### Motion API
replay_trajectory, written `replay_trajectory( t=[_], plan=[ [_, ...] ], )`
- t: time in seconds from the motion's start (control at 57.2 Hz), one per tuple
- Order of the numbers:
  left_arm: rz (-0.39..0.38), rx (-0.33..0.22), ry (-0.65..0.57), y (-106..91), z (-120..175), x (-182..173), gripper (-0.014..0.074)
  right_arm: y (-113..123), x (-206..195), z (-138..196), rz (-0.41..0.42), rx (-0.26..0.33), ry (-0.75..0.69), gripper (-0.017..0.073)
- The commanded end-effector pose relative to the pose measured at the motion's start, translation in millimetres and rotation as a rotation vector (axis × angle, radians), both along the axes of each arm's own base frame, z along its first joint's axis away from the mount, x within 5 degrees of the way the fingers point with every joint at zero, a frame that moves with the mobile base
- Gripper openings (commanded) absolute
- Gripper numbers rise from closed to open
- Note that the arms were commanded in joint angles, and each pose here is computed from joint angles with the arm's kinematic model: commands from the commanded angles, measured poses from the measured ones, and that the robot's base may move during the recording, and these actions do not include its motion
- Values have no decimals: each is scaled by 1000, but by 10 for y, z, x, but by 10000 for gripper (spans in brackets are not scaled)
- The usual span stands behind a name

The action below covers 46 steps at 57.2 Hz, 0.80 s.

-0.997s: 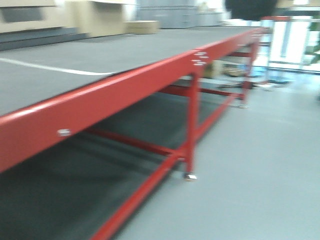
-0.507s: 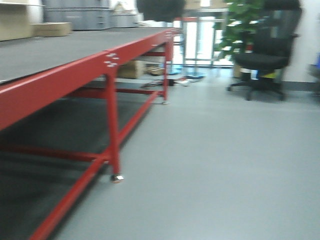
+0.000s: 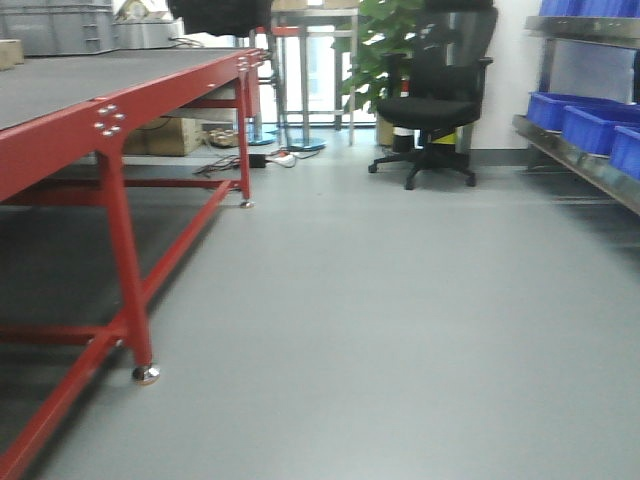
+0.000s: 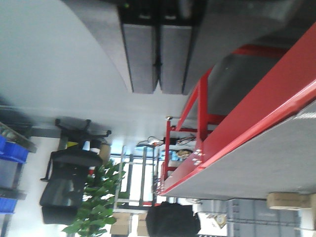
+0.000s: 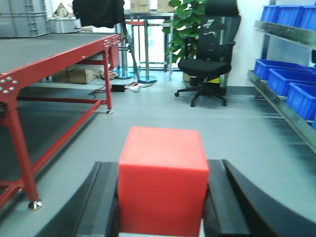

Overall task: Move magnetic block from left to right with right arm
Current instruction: 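Drive the base away from the table holding the cube in the right gripper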

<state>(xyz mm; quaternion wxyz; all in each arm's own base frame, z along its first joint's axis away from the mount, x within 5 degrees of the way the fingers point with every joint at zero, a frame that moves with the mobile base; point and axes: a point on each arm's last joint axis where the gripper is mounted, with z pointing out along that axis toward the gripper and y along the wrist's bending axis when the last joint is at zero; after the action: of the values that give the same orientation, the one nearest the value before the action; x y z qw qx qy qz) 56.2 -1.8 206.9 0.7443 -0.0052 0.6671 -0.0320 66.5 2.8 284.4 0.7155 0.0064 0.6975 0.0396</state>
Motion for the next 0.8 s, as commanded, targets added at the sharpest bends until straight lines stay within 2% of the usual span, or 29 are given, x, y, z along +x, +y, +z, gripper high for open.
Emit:
replay_trajectory(
  t=[0.0,0.787],
  plan=[
    [5,-11,-85,7,56,-12,-126,0,-3,172,-4,-11,-104,293],
    [5,-11,-87,8,57,-13,-126,0,-3,172,-4,-11,-104,293]
  ],
)
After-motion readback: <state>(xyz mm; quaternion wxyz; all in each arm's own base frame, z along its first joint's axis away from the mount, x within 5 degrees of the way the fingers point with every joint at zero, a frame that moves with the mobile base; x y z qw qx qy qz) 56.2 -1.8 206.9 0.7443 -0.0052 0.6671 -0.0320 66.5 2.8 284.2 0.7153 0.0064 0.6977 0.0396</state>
